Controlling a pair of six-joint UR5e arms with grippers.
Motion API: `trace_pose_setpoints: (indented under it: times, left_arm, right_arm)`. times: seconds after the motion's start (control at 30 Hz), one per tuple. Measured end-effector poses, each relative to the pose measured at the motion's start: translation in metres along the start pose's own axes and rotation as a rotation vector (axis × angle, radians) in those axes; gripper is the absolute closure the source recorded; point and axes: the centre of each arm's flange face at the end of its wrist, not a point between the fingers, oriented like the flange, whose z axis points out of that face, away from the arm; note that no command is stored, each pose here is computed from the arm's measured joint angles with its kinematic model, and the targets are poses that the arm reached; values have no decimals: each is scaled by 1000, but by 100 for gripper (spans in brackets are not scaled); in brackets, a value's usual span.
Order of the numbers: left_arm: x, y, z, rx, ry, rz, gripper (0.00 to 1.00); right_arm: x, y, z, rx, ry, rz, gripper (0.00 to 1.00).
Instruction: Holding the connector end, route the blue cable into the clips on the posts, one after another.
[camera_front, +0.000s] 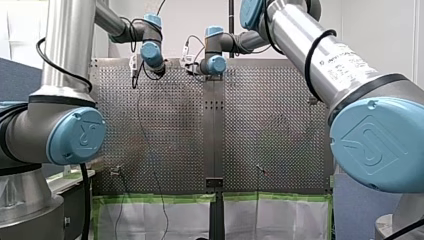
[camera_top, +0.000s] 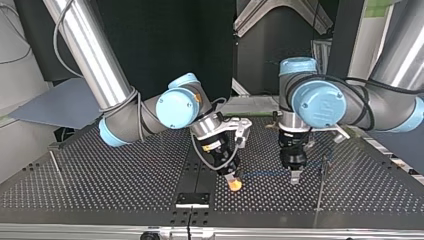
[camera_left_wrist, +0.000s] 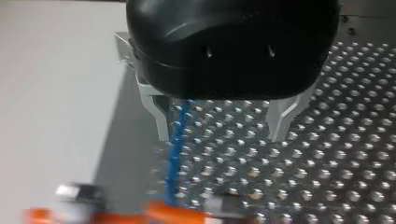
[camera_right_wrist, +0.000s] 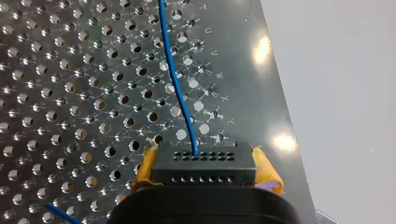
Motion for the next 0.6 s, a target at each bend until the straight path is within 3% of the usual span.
trace_pose_setpoints:
  times: [0.6]
  left_arm:
    - [2, 5, 6, -9, -9, -18, 0]
  right_arm:
    - [0, 1, 0, -1, -1, -1, 100]
